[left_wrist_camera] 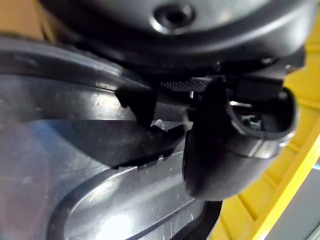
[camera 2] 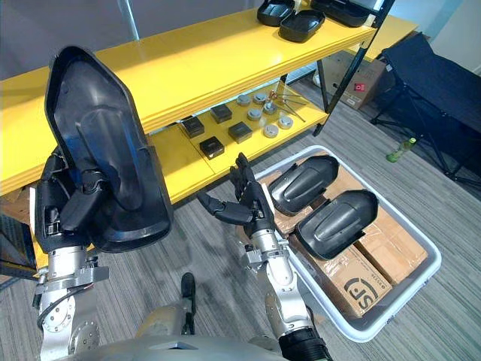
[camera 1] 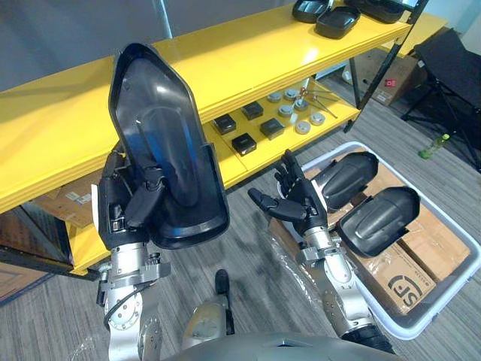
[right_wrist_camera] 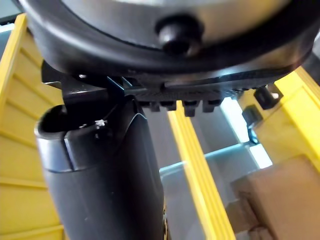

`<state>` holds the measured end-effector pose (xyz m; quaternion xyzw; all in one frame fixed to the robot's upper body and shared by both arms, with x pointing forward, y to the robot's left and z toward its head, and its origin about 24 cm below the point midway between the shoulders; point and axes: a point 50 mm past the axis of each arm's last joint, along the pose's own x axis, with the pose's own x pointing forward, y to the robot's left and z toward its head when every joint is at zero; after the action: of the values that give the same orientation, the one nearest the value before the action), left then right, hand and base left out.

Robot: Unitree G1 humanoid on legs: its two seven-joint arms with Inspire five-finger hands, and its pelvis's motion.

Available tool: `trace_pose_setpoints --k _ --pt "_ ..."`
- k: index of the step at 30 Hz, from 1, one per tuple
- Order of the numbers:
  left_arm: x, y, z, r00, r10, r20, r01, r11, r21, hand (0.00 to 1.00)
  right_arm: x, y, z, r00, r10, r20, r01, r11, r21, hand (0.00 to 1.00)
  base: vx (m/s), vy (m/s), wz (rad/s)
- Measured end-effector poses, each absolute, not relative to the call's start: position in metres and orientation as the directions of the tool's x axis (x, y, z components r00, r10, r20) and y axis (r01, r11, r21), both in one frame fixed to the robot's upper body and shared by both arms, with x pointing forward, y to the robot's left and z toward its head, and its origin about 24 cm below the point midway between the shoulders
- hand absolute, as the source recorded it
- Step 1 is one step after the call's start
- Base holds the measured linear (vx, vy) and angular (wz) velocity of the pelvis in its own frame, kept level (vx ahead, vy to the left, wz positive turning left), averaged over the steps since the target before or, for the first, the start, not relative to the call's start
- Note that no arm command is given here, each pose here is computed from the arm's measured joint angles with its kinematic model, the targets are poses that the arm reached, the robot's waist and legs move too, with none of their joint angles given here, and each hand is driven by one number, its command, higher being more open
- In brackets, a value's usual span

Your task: Walk over and take three plastic housings, then place them on the shelf

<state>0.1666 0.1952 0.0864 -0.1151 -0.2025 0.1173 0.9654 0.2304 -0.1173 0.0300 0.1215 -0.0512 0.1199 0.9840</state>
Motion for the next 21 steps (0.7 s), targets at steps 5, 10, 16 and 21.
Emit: trace_pose_setpoints --k 5,10,16,21 --pt "0.167 0.196 0.087 0.886 0.286 0.366 -0.195 0.944 -0.267 0.0 0.241 -0.103 0.046 0.939 0.274 0.206 -0.314 0.928 0.2 1.0 -0.01 0.097 0.03" --pt "0.171 0.208 0.094 0.873 0.273 0.403 -0.202 0.957 -0.21 0.0 0.244 -0.098 0.052 0.93 0.251 0.268 -0.312 0.925 0.218 1.0 0.15 0.23 0.18" --pt "0.173 0.217 0.094 0.873 0.275 0.403 -0.234 0.961 -0.148 0.0 0.244 -0.102 0.053 0.938 0.214 0.273 -0.278 0.934 0.225 1.0 0.29 0.257 0.39" --pt "0.184 0.207 0.091 0.882 0.253 0.397 -0.199 0.965 -0.172 0.0 0.251 -0.141 0.088 0.888 0.119 0.444 -0.249 0.937 0.246 1.0 0.29 0.165 0.75"
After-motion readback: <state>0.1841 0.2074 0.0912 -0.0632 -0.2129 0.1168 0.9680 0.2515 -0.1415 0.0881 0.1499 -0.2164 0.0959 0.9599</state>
